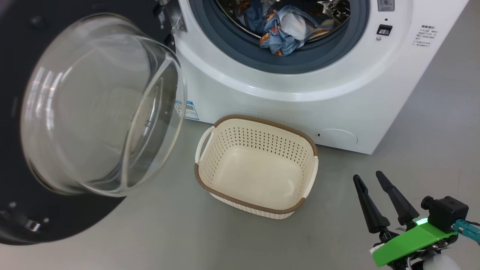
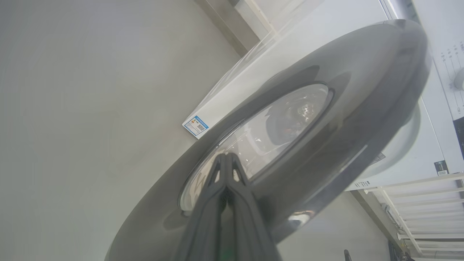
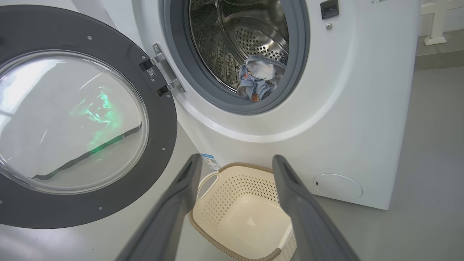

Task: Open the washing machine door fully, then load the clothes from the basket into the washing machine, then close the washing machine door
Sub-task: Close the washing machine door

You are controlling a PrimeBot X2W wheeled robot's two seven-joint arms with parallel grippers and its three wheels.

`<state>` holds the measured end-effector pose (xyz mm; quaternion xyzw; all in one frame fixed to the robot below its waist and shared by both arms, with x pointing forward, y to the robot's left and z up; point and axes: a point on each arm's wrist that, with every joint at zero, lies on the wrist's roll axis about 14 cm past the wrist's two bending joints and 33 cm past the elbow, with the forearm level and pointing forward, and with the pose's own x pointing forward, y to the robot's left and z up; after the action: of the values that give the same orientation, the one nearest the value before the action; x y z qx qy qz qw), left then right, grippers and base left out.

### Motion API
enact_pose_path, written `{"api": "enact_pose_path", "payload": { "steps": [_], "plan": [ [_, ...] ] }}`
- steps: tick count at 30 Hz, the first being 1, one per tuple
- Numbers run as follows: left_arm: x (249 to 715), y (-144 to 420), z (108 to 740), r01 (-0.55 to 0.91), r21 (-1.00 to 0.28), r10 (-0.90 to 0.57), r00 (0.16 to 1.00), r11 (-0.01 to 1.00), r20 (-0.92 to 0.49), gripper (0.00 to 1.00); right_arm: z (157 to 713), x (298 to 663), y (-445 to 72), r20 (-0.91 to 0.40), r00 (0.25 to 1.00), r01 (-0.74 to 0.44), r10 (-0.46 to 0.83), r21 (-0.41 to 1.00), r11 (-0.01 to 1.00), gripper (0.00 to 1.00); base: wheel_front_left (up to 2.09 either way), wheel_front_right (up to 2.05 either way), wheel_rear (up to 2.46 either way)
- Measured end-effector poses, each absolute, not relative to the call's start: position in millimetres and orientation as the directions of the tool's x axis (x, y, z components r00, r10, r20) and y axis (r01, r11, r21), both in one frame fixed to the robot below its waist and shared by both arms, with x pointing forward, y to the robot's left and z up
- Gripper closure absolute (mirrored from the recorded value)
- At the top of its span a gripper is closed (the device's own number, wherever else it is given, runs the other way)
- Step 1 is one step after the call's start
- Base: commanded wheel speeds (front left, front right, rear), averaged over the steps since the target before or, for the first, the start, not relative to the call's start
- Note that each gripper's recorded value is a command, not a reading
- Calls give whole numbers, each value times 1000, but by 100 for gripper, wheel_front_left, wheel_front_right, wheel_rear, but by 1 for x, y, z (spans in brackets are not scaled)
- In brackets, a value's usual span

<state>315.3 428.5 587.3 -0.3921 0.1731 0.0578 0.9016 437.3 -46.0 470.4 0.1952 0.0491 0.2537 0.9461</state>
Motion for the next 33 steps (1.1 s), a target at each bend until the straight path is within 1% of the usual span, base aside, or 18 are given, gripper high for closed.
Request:
{"api": "enact_pose_path", "payload": {
  "steps": [12,20,29,33],
  "plan": [
    [313,373,608,-50,-703,-237,922,709,-304,100,479,430,-44,22,867,-465,498,393,793,0,0,0,0],
    [319,334,615,68,-700,-360,890,711,-279,100,482,428,-52,29,879,-447,475,394,803,0,0,0,0],
    [334,275,613,213,-692,-518,812,690,-268,100,484,427,-70,31,903,-405,428,392,826,0,0,0,0],
    [344,244,615,289,-699,-594,769,654,-238,100,485,426,-83,32,918,-374,394,393,840,0,0,0,0]
  ]
}}
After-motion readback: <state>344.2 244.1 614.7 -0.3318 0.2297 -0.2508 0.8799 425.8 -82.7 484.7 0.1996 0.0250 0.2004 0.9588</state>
